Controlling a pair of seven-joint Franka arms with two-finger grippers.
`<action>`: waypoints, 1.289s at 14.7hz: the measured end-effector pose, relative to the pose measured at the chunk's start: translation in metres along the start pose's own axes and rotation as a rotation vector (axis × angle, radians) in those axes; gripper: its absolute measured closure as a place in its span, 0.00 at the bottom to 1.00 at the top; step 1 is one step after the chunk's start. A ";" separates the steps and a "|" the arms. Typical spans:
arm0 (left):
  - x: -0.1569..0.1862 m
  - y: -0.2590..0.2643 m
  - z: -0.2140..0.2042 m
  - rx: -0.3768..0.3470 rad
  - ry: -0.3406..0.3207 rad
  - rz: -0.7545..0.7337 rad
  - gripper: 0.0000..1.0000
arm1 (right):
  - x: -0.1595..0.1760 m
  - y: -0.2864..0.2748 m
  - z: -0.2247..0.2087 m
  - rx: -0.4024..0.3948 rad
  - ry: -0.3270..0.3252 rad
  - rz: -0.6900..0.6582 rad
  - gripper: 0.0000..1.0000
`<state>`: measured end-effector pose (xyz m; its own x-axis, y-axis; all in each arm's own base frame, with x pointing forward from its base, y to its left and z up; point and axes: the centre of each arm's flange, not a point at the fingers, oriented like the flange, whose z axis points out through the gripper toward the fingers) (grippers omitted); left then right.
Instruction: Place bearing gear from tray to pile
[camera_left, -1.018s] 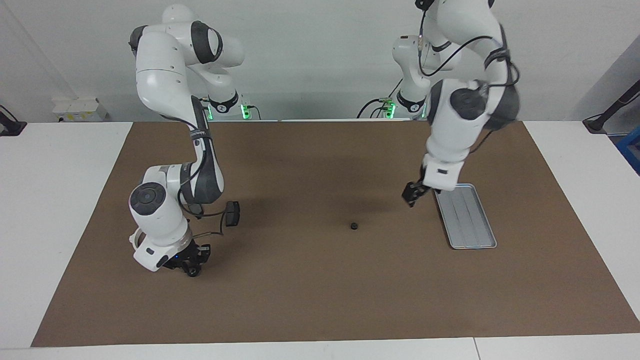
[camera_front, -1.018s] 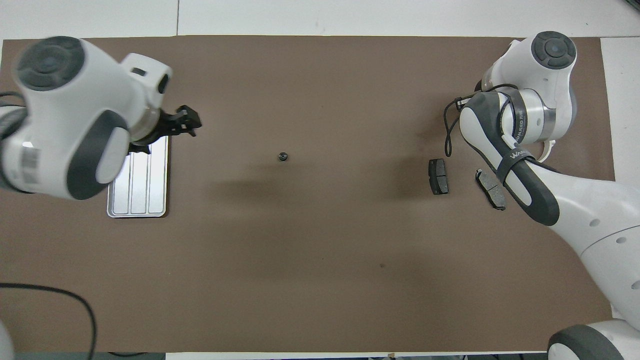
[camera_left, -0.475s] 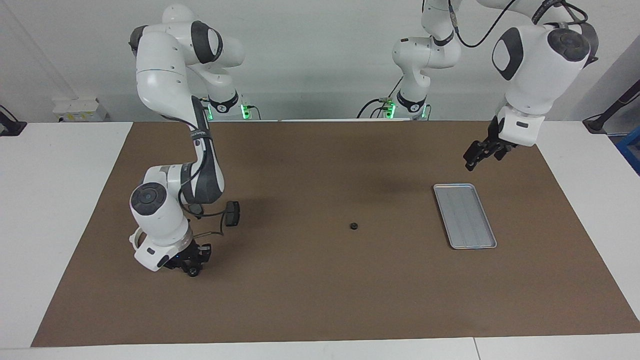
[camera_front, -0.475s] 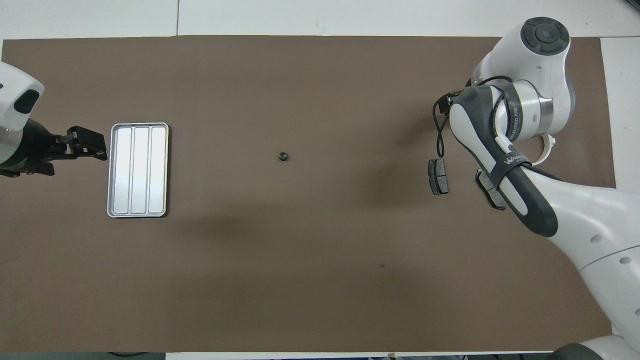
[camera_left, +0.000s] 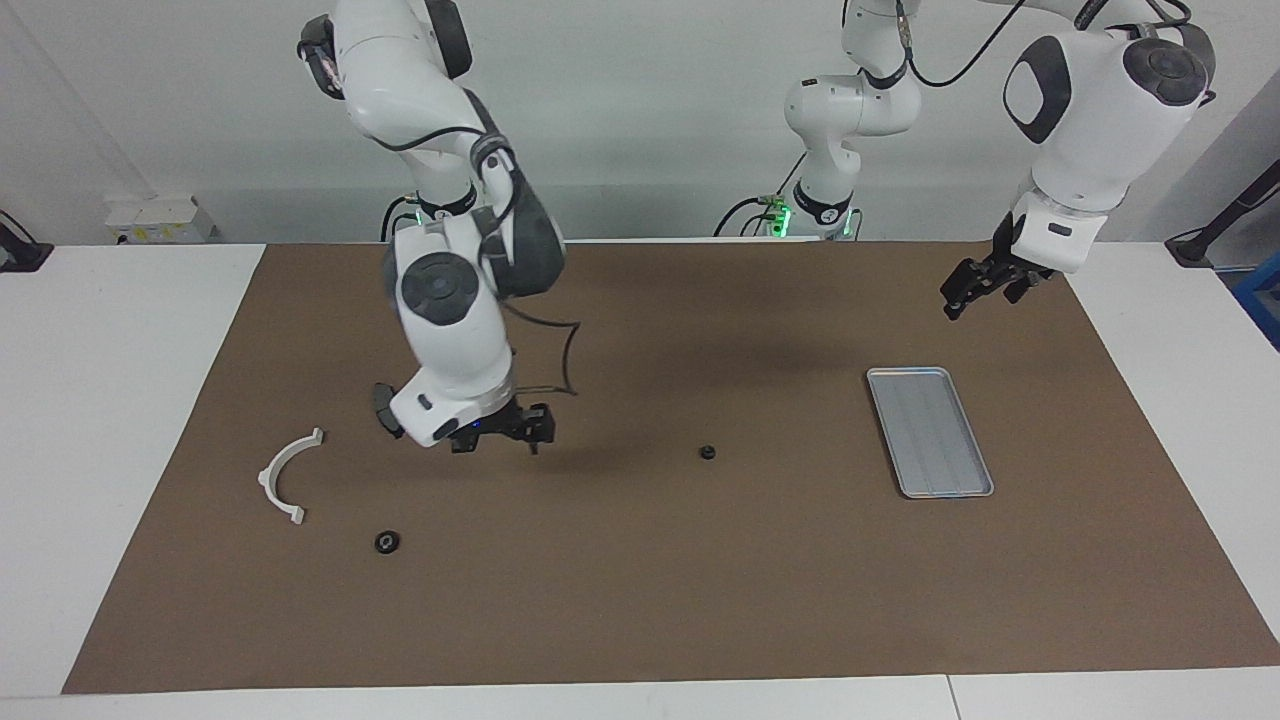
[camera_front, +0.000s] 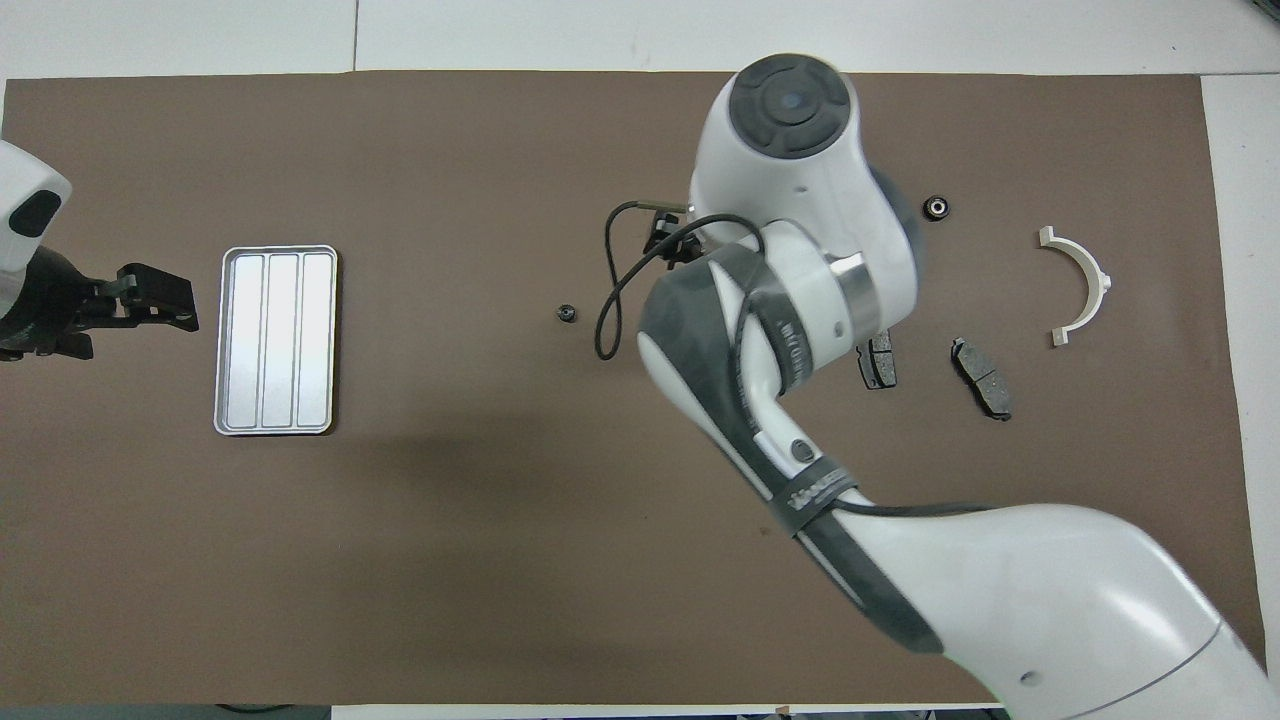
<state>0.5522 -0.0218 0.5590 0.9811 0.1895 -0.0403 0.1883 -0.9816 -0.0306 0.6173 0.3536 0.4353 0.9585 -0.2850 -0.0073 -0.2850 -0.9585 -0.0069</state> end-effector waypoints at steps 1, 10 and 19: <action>-0.001 0.000 0.000 0.002 -0.006 0.000 0.00 | -0.023 -0.025 0.007 0.004 0.003 0.024 0.00; -0.010 -0.002 -0.034 -0.001 -0.023 0.003 0.00 | -0.054 -0.112 0.107 -0.023 0.014 0.054 0.00; -0.010 -0.001 -0.034 -0.002 -0.022 0.009 0.00 | -0.053 -0.120 0.151 -0.055 0.032 0.052 0.00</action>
<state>0.5435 -0.0239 0.5934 0.9815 0.1807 -0.0629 0.1793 -0.9834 -0.0277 0.6002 0.4850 0.2855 0.9425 -0.3333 0.0256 -0.3342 -0.9413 0.0474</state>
